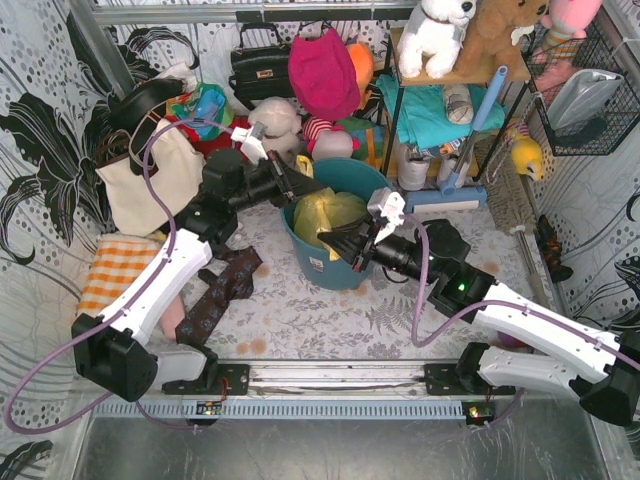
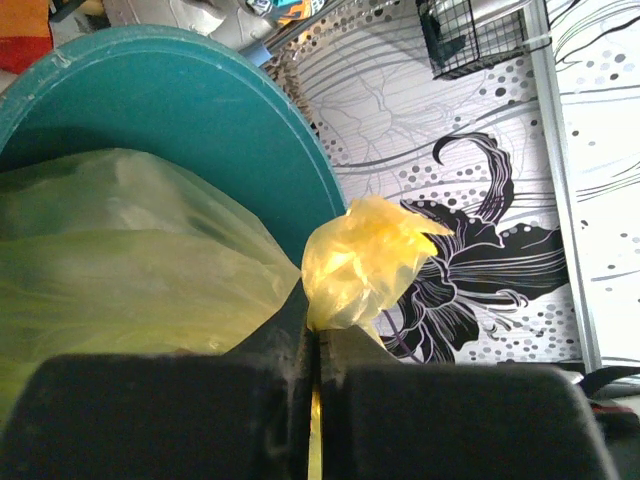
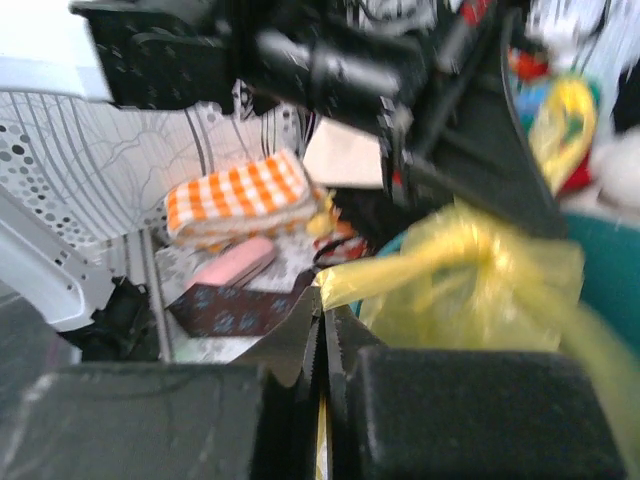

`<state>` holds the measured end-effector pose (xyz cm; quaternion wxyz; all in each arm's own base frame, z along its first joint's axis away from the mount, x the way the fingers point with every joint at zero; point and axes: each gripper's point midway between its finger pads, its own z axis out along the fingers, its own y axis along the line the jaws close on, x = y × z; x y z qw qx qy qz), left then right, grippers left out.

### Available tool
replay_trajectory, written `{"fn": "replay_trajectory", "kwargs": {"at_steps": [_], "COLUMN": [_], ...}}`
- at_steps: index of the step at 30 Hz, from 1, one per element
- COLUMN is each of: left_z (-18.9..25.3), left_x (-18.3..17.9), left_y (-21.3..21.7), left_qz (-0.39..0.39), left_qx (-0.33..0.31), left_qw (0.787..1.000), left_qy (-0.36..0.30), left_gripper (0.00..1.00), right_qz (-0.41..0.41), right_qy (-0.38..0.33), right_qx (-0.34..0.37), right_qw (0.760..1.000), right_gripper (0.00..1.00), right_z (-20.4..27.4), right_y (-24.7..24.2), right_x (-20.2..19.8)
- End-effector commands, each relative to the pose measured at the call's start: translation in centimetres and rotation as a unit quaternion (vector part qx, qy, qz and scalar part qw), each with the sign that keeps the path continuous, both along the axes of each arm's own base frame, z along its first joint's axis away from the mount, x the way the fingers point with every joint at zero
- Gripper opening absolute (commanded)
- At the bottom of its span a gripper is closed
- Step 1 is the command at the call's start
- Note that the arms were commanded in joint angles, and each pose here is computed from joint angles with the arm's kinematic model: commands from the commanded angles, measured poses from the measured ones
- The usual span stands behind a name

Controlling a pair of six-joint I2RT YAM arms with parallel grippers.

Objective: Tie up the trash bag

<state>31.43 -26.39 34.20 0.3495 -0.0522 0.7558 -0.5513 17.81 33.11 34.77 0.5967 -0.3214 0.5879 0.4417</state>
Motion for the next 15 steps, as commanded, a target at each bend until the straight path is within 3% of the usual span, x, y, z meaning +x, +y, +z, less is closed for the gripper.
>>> {"fn": "replay_trajectory", "kwargs": {"at_steps": [1, 5, 15], "left_z": [2.1, 2.3, 3.2], "left_x": [0.4, 1.2, 5.9], "left_y": [-0.8, -0.9, -1.4], "left_qz": [-0.023, -0.027, -0.007], "left_qx": [-0.002, 0.018, 0.089], "left_qw": [0.998, 0.996, 0.984], "left_qy": [-0.059, -0.085, -0.153], "left_gripper": [0.04, 0.0, 0.0], "right_qz": [0.042, 0.065, 0.09], "right_qy": [-0.22, -0.318, -0.412], "right_qx": [0.025, 0.022, -0.007], "right_qw": [0.974, 0.946, 0.907], "right_gripper": [0.0, 0.0, 0.0], "right_z": [4.8, 5.1, 4.4], "right_y": [0.7, 0.7, 0.9], "right_x": [-1.2, -2.5, -3.5]}}
